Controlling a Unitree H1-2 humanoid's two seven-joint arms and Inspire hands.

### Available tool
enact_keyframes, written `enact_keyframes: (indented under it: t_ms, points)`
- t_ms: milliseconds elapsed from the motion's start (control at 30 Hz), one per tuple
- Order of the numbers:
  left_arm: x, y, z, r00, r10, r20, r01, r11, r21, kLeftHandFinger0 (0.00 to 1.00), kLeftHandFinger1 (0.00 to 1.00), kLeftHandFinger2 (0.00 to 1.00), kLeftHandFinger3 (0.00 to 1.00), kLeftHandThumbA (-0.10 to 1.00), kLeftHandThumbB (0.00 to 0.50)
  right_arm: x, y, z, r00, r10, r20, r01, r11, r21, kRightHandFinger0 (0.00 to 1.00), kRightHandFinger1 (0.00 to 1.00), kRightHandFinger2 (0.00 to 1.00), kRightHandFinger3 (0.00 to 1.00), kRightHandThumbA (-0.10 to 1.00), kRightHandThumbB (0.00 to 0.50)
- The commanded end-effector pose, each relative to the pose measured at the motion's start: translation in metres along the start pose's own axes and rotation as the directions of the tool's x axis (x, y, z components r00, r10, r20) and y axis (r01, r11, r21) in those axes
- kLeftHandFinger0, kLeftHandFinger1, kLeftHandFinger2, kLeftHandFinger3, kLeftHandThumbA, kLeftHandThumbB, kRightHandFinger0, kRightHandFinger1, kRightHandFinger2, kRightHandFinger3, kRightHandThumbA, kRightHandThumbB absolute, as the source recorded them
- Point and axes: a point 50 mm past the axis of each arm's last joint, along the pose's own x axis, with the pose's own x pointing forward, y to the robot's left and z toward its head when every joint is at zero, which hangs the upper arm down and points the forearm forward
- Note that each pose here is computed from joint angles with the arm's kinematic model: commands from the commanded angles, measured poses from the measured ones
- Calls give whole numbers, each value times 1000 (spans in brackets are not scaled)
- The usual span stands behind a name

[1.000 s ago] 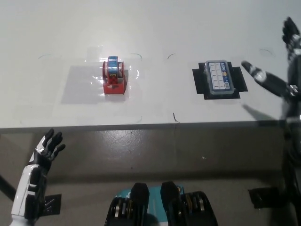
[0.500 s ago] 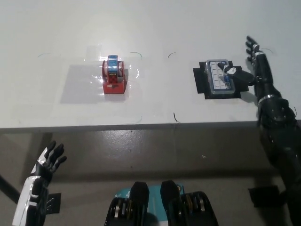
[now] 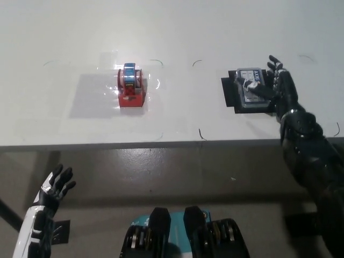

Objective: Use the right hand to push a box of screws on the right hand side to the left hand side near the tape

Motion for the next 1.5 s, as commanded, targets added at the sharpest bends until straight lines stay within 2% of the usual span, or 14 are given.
enact_keyframes:
  t_ms: [0,100,200,400,600,733,800,933,1000,1100,1200,1267,1367,1467]
  points:
    - [1,-2,7,999,-19,38,19,1000,-6,1000,1000,1000,1000,1000,85,3,19,11,1000,26,17,-27,998,64,1000,1000,1000,1000,997,144]
    - [0,-5,8,999,-25,33,25,1000,-5,1000,1000,1000,1000,1000,88,-1,29,5,999,41,0,-40,996,74,1000,1000,1000,1000,1000,131]
    - [-1,-4,9,999,-25,34,25,1000,-5,1000,1000,1000,1000,1000,85,-4,34,-2,999,46,-18,-43,993,112,1000,1000,1000,1000,978,163]
    - [-4,0,8,999,-17,32,17,1000,-5,1000,1000,1000,1000,1000,97,-8,48,-6,999,31,-33,-24,984,174,1000,1000,1000,1000,1000,137]
    - [-2,-3,9,999,-20,36,20,1000,2,1000,1000,1000,1000,1000,96,-13,86,3,998,57,18,-60,959,275,1000,1000,1000,1000,1000,137]
    - [-2,-4,10,999,-19,48,20,1000,-6,1000,1000,1000,1000,1000,93,-15,106,13,998,50,34,-58,950,307,1000,1000,1000,1000,1000,178]
    - [-3,-3,10,998,-16,55,17,1000,-13,1000,1000,1000,1000,1000,90,-17,119,18,998,46,41,-58,922,383,1000,1000,1000,1000,1000,144]
    - [-4,-3,12,998,-2,58,3,1000,-22,1000,1000,1000,1000,1000,93,-22,137,23,998,41,38,-54,910,412,1000,1000,1000,1000,1000,190]
    - [-6,-4,14,998,-3,58,3,1000,-13,1000,1000,1000,1000,1000,94,-25,144,21,999,32,26,-40,901,432,1000,1000,1000,1000,1000,184]
    - [-5,-7,15,998,-1,64,2,1000,-19,1000,1000,1000,1000,1000,90,-30,159,23,999,33,29,-43,881,472,1000,1000,1000,1000,1000,140]
    - [-5,-11,15,998,-9,67,11,1000,-28,1000,1000,1000,1000,1000,90,-32,163,25,999,29,32,-41,880,473,1000,1000,1000,1000,1000,143]
    - [-5,-13,14,998,-7,66,9,999,-36,1000,1000,1000,1000,1000,94,-34,169,25,999,31,14,-34,878,477,1000,1000,1000,1000,1000,163]
    - [-7,-14,14,998,-3,67,6,999,-50,1000,1000,1000,1000,1000,104,-36,175,26,1000,26,6,-25,874,485,1000,1000,1000,1000,1000,158]
    - [-11,-11,16,998,-14,58,18,997,-70,1000,1000,1000,1000,1000,88,-41,187,26,999,8,-34,12,852,524,1000,1000,1000,1000,1000,162]
